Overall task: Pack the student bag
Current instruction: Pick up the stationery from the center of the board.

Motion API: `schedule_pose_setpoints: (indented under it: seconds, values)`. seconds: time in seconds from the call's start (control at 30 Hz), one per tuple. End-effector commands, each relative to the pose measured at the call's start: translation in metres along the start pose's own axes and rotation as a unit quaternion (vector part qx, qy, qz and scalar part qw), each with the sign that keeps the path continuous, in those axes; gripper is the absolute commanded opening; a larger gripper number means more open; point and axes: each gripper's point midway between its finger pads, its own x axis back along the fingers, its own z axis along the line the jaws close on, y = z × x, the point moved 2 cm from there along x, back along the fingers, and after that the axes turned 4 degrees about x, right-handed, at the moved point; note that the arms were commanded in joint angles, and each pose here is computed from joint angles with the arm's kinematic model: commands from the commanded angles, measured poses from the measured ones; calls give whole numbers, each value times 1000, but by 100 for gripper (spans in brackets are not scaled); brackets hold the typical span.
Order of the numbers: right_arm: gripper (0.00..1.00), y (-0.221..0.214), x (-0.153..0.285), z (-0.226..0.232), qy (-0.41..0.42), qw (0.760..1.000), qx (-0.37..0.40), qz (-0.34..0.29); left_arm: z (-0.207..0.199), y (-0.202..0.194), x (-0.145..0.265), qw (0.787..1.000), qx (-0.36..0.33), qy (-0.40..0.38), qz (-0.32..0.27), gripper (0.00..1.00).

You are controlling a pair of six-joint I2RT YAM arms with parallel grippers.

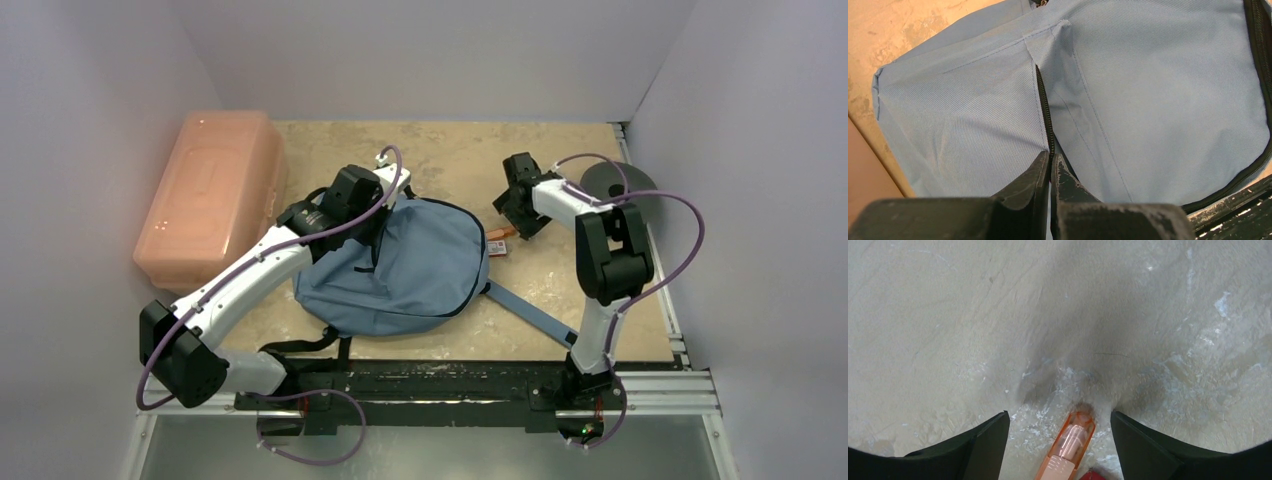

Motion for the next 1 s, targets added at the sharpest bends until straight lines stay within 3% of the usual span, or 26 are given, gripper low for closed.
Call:
schedule_pose_setpoints:
  seconds: [0.0, 0.3, 0.47, 0.53, 0.67, 0.77, 0.8, 0.97]
  values:
    - [77, -61, -9, -52, -107, 992, -13, 73, -9, 16, 17, 999, 12, -26, -34, 0]
    - [72, -78, -11, -33, -115, 989, -16, 89, -11, 17, 17, 999, 13, -32, -35, 0]
    - [63, -67, -22, -41, -146, 988, -19, 45, -11, 16, 17, 999, 12, -30, -34, 0]
    - [52, -59, -23, -40, -150, 988, -21, 27, -11, 15, 16, 999, 12, -30, -33, 0]
    - [20, -42, -21, -38, -141, 990, -30, 10, -12, 15, 14, 999, 11, -31, -30, 0]
    - [4, -20, -20, -39, -132, 990, -42, -2, -12, 14, 12, 999, 11, -30, -28, 0]
    - [0, -10, -18, -38, -124, 991, -43, -12, -12, 14, 11, 999, 12, -28, -26, 0]
    - [0, 45, 6, -24, -79, 991, -21, -102, -10, 12, 8, 999, 16, -21, -22, 0]
